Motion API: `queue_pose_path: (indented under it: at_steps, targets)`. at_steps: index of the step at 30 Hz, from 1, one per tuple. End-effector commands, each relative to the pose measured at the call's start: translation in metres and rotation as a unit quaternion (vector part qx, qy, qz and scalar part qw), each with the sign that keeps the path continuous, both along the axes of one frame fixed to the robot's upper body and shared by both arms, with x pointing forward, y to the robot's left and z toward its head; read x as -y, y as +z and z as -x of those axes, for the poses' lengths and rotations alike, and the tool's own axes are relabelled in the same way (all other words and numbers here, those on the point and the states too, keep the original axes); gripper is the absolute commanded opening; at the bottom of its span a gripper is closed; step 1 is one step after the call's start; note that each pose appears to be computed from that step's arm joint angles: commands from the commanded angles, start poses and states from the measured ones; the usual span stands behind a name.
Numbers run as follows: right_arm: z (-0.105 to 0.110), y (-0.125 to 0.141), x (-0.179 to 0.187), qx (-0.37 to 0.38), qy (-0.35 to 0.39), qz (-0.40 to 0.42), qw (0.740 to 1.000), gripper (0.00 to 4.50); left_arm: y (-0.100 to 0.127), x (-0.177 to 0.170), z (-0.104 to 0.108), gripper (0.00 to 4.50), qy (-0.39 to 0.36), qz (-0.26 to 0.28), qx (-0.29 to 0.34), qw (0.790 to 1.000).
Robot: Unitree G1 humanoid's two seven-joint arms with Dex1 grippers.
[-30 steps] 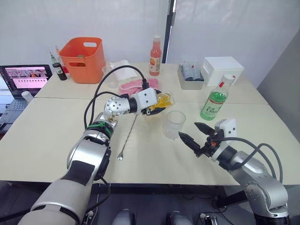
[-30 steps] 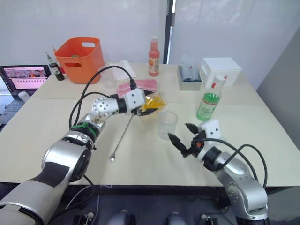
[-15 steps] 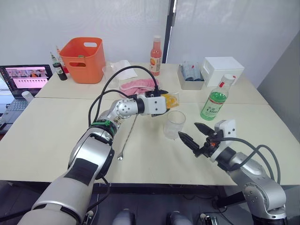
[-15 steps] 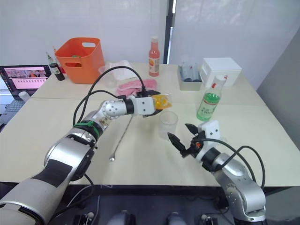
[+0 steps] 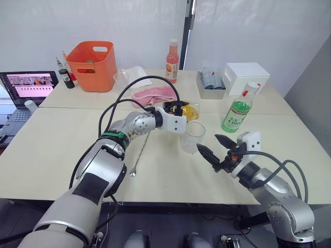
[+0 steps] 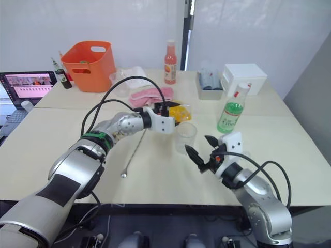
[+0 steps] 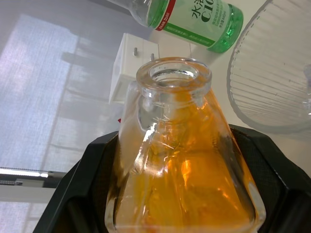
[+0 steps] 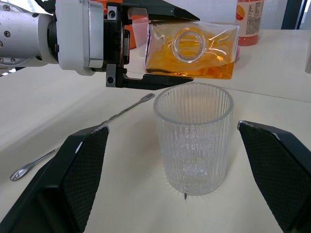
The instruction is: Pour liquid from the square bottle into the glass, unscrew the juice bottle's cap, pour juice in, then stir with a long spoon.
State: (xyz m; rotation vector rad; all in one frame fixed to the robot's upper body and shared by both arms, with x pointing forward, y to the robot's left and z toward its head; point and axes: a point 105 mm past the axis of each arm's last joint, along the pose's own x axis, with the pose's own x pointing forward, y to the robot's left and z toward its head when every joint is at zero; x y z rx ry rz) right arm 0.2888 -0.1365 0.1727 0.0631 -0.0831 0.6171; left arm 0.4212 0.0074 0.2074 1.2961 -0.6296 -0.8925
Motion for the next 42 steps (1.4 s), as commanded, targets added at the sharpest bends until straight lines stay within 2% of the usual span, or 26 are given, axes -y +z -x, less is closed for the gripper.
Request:
queue_pose_path:
  at_steps: [1, 12, 42]
  targets:
    - [0.006, 0.013, -0.004, 0.026, 0.007, -0.008, 1.000, 4.50, 0.047, 0.016, 0.009, 2.83, -0.038, 0.037, 0.086, 0.995]
    - [0.006, 0.013, -0.004, 0.026, 0.006, -0.012, 1.000, 4.50, 0.052, 0.020, 0.012, 2.83, -0.047, 0.024, 0.161, 0.986]
    - [0.006, 0.012, -0.008, 0.024, 0.016, -0.017, 0.999, 4.50, 0.056, 0.014, 0.008, 2.83, -0.035, 0.007, 0.227, 0.973]
